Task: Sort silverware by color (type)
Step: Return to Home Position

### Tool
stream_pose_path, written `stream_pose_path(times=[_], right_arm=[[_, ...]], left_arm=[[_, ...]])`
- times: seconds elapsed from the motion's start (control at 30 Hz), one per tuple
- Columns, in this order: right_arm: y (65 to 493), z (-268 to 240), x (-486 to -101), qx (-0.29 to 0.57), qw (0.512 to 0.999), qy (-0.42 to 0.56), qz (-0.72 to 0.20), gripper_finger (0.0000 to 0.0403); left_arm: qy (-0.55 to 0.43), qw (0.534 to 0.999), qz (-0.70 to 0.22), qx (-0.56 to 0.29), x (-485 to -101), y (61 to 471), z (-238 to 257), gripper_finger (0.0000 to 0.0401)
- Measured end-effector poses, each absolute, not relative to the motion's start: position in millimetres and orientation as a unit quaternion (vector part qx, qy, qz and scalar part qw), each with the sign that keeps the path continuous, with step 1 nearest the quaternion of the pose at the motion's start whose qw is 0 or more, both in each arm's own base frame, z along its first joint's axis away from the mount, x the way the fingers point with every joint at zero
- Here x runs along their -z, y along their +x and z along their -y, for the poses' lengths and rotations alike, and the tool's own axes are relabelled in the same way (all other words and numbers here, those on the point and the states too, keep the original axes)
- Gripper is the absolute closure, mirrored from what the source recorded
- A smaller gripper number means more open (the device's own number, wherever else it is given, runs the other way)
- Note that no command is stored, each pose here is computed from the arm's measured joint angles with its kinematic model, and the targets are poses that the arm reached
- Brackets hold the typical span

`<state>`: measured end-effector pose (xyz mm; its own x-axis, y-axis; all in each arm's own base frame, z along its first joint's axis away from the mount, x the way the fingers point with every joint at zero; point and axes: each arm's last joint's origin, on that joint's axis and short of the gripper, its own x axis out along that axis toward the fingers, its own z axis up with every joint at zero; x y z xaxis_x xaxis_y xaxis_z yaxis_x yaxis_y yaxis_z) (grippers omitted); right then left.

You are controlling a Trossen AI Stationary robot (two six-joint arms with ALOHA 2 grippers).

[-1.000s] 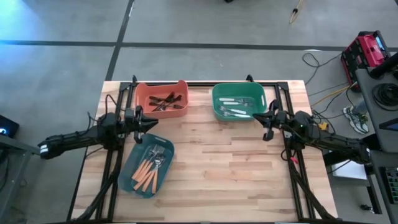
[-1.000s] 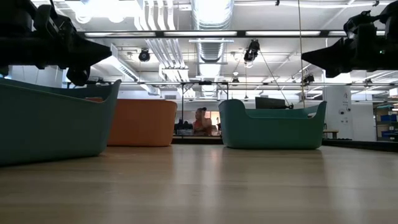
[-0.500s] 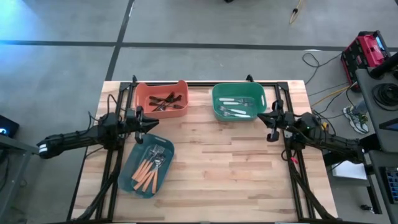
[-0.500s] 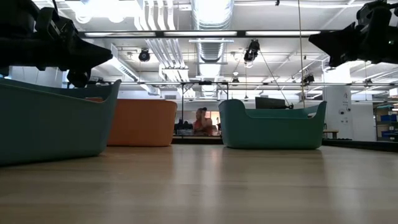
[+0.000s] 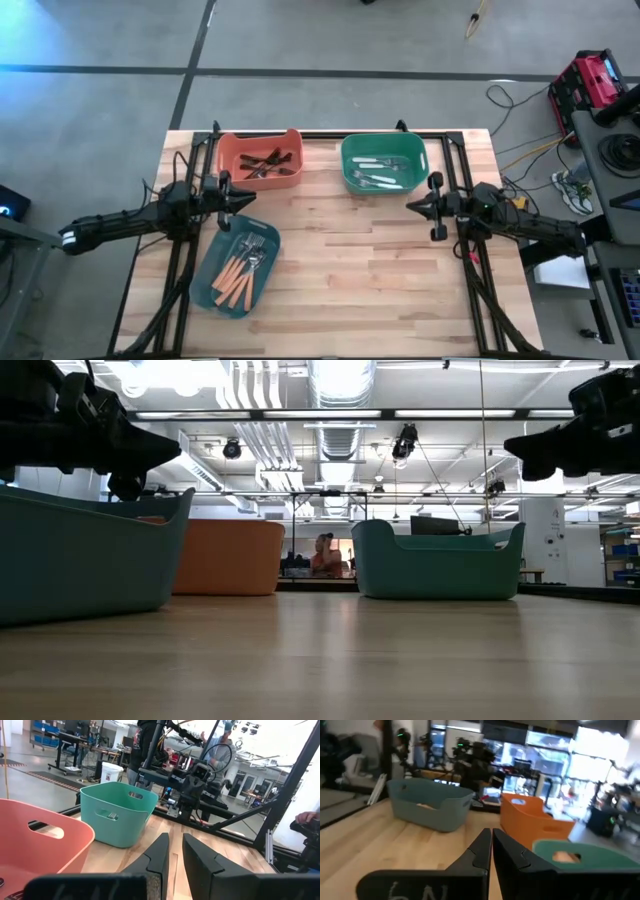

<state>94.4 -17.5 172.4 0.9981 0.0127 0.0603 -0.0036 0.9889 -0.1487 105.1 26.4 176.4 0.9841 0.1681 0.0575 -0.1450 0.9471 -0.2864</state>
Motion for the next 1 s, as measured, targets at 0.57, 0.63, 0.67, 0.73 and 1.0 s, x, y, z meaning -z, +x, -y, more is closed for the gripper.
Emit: stream_pose_path(times=[0.57,0.63,0.67,0.73,1.0], right_arm=[[96,3,-173,-0.085,0.994,-0.065,0.037,0.0394],[96,3,-174,-0.089,0.995,0.001,0.036,0.0394],[96,3,-175,-0.091,0.994,0.036,0.038,0.0394],[96,3,-176,-0.1,0.99,0.096,0.035,0.0394],[96,1,-174,-0.139,0.981,0.133,0.014,0.0394]], left_arm=[[-0.142,0.986,0.039,-0.08,-176,105,-26,0.0364],[-0.142,0.986,0.038,-0.08,-176,105,-26,0.0364],[-0.142,0.986,0.038,-0.08,-176,105,-26,0.0364],[-0.142,0.986,0.039,-0.08,-176,105,-26,0.0364],[-0.143,0.986,0.038,-0.08,-176,106,-27,0.0364]])
